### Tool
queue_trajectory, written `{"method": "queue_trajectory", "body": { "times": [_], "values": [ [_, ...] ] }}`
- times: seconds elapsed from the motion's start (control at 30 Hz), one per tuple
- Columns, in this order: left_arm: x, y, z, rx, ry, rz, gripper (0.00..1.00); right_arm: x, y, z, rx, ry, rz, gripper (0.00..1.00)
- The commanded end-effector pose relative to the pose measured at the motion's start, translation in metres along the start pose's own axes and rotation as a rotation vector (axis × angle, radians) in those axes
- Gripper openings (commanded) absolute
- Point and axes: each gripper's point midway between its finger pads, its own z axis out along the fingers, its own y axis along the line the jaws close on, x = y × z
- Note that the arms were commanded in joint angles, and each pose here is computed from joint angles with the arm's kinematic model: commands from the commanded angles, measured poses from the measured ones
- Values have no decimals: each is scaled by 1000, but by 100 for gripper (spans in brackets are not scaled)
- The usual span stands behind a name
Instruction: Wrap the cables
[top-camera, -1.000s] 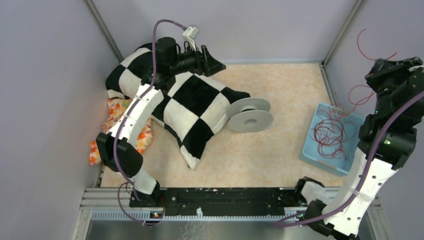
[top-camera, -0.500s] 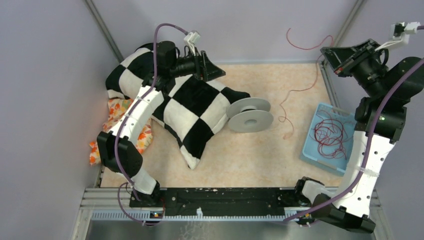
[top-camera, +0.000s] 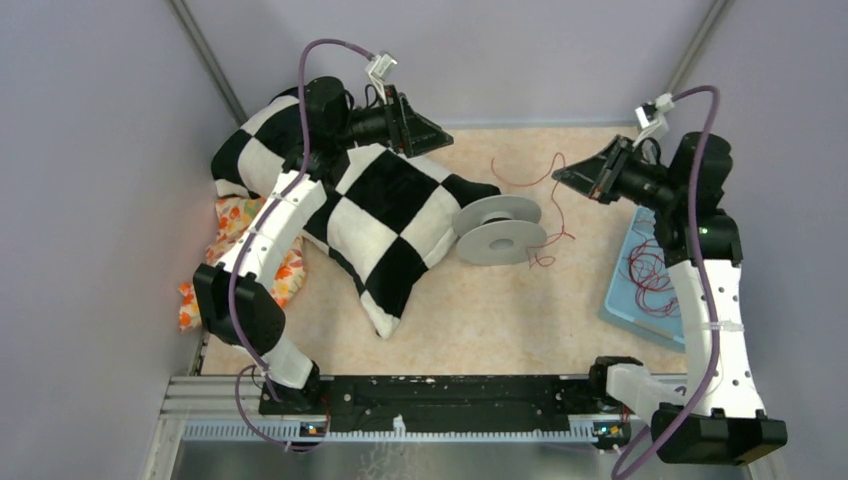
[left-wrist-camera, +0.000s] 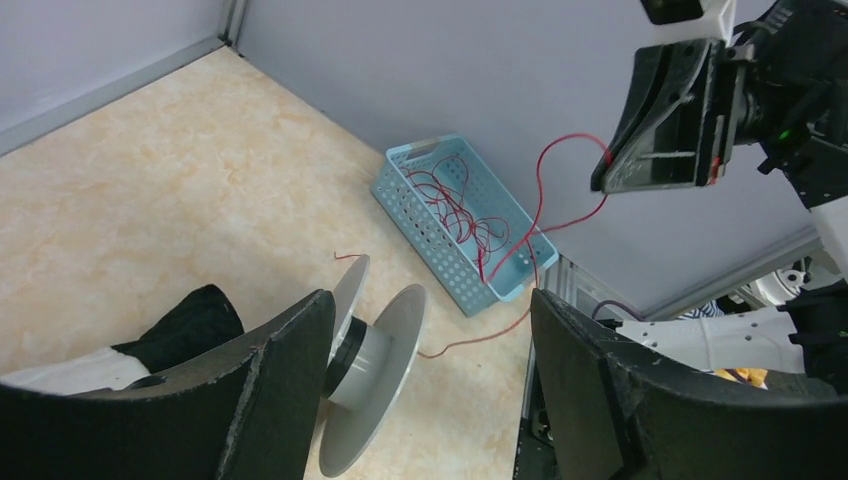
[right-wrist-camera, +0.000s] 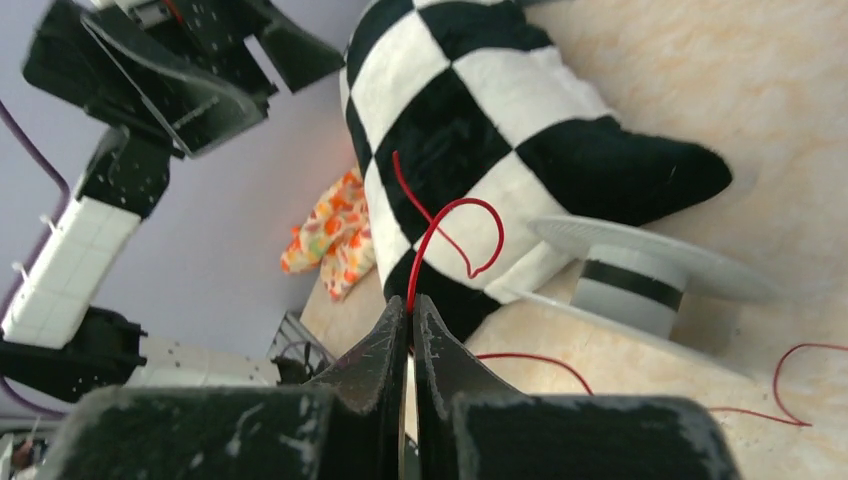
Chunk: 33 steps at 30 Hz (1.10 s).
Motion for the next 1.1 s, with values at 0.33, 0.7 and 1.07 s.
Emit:
{"method": "queue_trajectory", "body": {
  "times": [0.33,0.7,1.07],
  "values": [
    [42,-18,31,-8,181,85,76,55,-33,7,134,136,-51,0],
    [72,-39,48,14,41,408,77,76,-61,13,223,166,90,0],
    [90,-9,66,-21,120,400,72,66,-75,34,153,101,-47,0]
  ]
}}
